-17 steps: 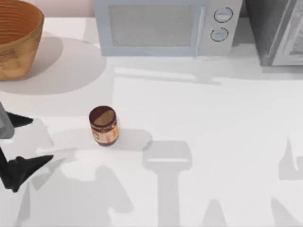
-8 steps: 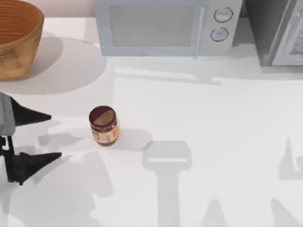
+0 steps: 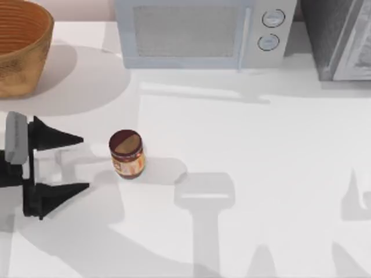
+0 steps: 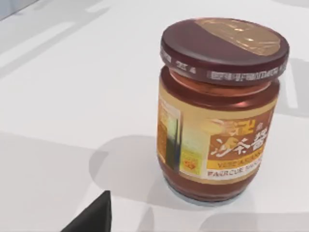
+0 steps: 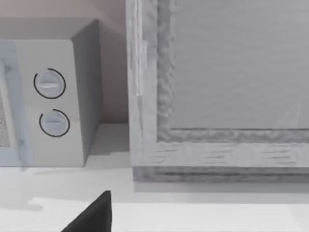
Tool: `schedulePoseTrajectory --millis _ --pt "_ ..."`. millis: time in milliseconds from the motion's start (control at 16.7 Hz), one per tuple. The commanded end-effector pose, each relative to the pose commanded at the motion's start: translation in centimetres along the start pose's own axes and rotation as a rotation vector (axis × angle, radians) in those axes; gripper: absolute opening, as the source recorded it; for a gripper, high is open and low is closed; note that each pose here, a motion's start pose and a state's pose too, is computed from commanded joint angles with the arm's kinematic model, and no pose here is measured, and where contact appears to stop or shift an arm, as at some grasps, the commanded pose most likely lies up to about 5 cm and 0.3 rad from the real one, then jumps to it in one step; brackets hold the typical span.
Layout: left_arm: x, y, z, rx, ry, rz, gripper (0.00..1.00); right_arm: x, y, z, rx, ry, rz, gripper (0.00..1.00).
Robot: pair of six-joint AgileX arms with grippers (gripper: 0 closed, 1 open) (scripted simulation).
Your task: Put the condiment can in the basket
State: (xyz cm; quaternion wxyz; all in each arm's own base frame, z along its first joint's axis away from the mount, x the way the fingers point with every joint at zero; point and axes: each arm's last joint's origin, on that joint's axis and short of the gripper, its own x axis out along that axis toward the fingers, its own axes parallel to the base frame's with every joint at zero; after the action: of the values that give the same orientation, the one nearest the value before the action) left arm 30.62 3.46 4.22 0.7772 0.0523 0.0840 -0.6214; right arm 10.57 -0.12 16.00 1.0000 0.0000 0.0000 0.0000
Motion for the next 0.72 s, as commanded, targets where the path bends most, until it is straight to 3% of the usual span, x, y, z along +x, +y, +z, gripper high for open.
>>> schedulePoseTrajectory --millis 420,720 --pt "3.2 2.3 -1.1 0.037 -0.096 -0.097 1.00 0.0 0.0 0.0 0.000 0.000 0.000 1.00" --pt "3.2 2.3 -1.1 0.038 -0.096 -0.098 1.00 0.0 0.0 0.0 0.000 0.000 0.000 1.00"
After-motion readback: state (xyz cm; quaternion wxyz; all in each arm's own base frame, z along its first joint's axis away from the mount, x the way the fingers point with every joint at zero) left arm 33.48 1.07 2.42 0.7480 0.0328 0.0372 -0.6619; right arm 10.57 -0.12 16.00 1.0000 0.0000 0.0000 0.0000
